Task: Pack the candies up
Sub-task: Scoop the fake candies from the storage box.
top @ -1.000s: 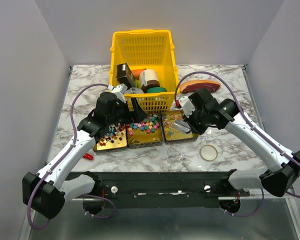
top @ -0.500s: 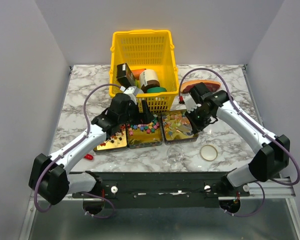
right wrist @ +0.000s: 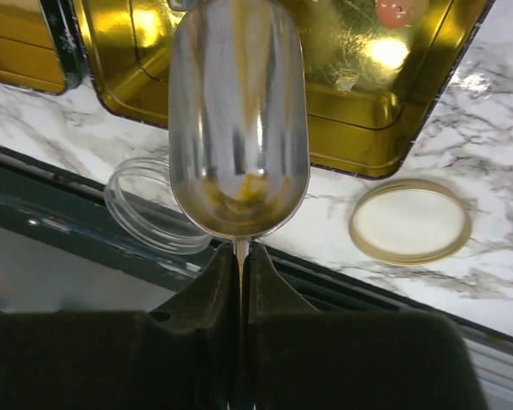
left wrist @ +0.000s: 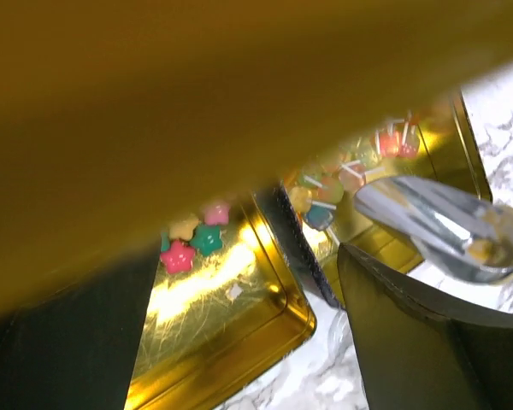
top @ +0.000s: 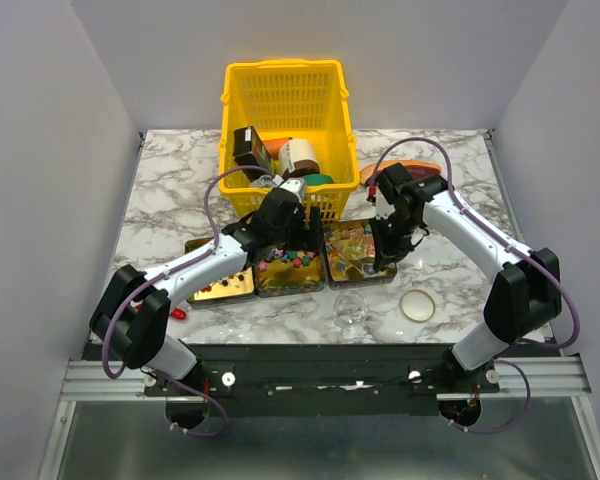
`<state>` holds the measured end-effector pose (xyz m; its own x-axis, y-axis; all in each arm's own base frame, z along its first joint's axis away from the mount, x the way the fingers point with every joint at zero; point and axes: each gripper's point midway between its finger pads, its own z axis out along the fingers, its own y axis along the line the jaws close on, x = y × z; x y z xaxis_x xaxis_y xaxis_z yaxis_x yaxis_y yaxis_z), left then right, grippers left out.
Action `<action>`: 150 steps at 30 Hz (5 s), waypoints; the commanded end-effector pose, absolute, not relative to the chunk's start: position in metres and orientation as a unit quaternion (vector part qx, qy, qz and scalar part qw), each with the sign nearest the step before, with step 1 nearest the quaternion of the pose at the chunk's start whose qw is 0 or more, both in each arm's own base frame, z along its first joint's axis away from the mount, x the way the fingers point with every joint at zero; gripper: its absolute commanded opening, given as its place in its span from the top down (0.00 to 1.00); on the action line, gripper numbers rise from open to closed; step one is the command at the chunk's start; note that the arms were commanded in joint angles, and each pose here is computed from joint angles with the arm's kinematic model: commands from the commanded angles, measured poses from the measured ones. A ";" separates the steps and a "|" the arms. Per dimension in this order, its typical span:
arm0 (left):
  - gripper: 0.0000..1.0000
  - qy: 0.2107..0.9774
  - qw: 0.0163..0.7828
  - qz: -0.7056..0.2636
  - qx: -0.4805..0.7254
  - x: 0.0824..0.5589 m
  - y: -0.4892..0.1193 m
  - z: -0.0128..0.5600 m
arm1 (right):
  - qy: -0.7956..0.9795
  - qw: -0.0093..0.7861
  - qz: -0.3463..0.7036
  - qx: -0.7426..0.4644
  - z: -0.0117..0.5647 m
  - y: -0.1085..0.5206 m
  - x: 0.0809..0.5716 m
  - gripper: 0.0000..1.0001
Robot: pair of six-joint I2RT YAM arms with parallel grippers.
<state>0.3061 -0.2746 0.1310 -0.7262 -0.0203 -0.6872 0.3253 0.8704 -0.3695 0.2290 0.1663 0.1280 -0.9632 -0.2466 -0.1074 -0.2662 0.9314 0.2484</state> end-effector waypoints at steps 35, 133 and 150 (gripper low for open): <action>0.08 0.955 0.247 -0.105 0.126 0.267 -0.267 0.033 | 0.985 0.044 0.035 0.161 0.079 0.159 0.250 0.99; 0.05 0.916 0.309 -0.184 0.179 0.259 -0.292 0.087 | 0.925 0.370 0.081 -0.020 0.081 0.154 0.261 0.99; 0.01 0.879 0.408 -0.173 0.175 0.270 -0.266 0.137 | 0.925 0.356 0.109 -0.069 0.156 0.154 0.203 0.99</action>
<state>0.2584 -0.2800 0.1238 -0.6568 0.1761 -0.7332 0.4738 0.8528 -0.2196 0.2266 0.1567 0.1404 -0.7059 -0.0031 -0.7083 -0.1819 0.9673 0.1770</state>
